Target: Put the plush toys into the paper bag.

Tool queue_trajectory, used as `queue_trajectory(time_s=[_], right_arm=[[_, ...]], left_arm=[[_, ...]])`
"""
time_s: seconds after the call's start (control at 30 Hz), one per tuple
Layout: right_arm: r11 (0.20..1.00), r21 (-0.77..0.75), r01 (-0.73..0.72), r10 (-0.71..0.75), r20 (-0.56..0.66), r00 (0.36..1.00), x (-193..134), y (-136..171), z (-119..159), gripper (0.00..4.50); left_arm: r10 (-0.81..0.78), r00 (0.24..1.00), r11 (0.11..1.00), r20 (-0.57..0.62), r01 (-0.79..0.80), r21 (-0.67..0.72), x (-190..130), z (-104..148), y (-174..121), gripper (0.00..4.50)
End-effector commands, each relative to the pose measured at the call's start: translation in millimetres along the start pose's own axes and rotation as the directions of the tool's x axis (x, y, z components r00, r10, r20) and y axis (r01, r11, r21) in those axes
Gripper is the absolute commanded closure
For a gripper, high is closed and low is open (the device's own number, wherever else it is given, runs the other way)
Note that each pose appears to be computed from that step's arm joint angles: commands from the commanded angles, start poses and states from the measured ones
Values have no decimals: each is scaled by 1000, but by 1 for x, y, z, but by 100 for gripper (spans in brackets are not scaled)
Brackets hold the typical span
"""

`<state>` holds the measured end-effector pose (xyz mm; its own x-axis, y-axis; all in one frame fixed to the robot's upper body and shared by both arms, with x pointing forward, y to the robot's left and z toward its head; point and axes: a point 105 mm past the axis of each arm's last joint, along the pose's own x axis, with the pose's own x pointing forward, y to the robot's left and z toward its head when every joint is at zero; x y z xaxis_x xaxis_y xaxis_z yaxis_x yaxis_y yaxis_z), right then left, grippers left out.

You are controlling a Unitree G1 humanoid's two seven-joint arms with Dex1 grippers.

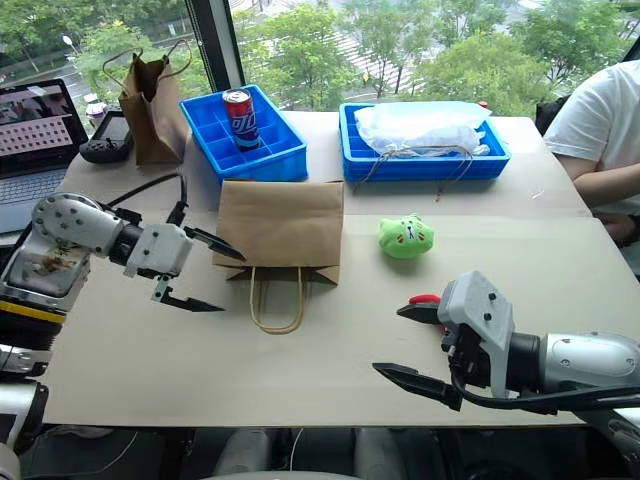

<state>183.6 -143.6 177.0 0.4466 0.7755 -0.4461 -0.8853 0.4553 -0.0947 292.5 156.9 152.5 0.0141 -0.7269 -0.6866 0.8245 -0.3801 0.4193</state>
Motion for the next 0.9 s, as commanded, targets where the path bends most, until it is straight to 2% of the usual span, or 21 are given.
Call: queue_trajectory(time_s=[0.03,0.3,0.43,0.57,0.77,0.87,0.9], right_arm=[[999,-30,22,-22,6,1000,3,0,6,3],[997,-13,81,-81,20,997,2,0,7,3],[995,-10,103,-103,21,994,2,-2,6,3],[993,-9,117,-117,20,993,1,-3,6,0],[991,-12,131,-131,10,991,2,-6,4,0],[989,8,148,-148,-21,989,3,-8,-3,0],[989,21,143,-143,-40,989,4,-6,-8,0]], left_arm=[[-50,999,989,2,49,139,18,2,-3,0],[-23,999,935,-32,33,353,45,-10,6,0],[30,999,923,15,-34,383,52,-5,18,0],[59,996,935,66,-78,347,50,2,29,112],[45,997,946,61,-62,317,44,0,32,329],[118,981,962,153,-151,226,42,11,47,444],[136,973,965,186,-173,197,41,17,52,444]])
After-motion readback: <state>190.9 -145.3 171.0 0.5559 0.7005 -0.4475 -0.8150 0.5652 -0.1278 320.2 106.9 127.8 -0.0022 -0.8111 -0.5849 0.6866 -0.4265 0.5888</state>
